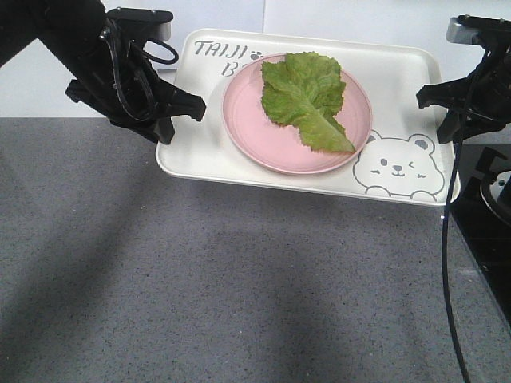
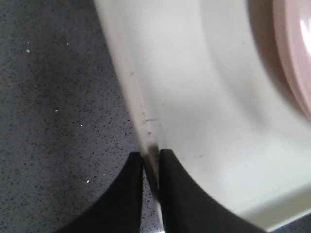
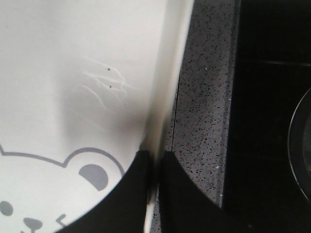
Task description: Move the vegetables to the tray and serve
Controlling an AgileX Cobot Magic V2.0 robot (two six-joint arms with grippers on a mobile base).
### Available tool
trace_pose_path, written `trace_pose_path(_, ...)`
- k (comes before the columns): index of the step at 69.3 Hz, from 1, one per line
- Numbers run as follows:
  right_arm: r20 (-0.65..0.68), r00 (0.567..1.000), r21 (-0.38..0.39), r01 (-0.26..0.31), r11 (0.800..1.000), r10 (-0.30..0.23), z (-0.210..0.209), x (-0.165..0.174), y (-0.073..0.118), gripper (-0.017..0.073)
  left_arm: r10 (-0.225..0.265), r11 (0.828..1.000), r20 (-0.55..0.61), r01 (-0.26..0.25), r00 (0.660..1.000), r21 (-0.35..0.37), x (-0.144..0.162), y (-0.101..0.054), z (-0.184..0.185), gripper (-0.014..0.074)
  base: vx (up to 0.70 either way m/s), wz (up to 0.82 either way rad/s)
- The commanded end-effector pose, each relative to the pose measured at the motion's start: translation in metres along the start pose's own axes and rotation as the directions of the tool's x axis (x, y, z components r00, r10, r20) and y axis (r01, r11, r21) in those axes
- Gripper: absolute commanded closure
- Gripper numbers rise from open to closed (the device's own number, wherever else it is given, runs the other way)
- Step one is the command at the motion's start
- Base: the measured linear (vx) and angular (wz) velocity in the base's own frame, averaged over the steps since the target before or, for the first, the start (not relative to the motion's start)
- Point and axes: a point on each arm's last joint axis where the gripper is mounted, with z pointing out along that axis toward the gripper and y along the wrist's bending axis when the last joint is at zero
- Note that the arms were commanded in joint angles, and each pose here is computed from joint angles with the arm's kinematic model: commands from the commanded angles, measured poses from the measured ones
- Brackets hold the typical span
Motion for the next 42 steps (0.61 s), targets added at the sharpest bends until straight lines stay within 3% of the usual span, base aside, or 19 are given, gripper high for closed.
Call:
trace_pose_path(1,0.07,0.997,-0.11,0.042,0.993,-0.035,-0.0323,0.0011,0.0229,0.0565,0.017,0.989,0.152,-0.038,0.988,0.141,-0.0042,-0.0255,-0.0383,0.0599,0.0,0.0)
trace_pose_path(42,0.07,0.997,-0.11,0.042,0.993,-0.035,-0.0323,0.0011,0.0229,0.0565,0.017,0.989,0.152,-0.038,0.988,0.141,-0.0042,-0.0255,-0.0383,0.0599,0.0,0.0)
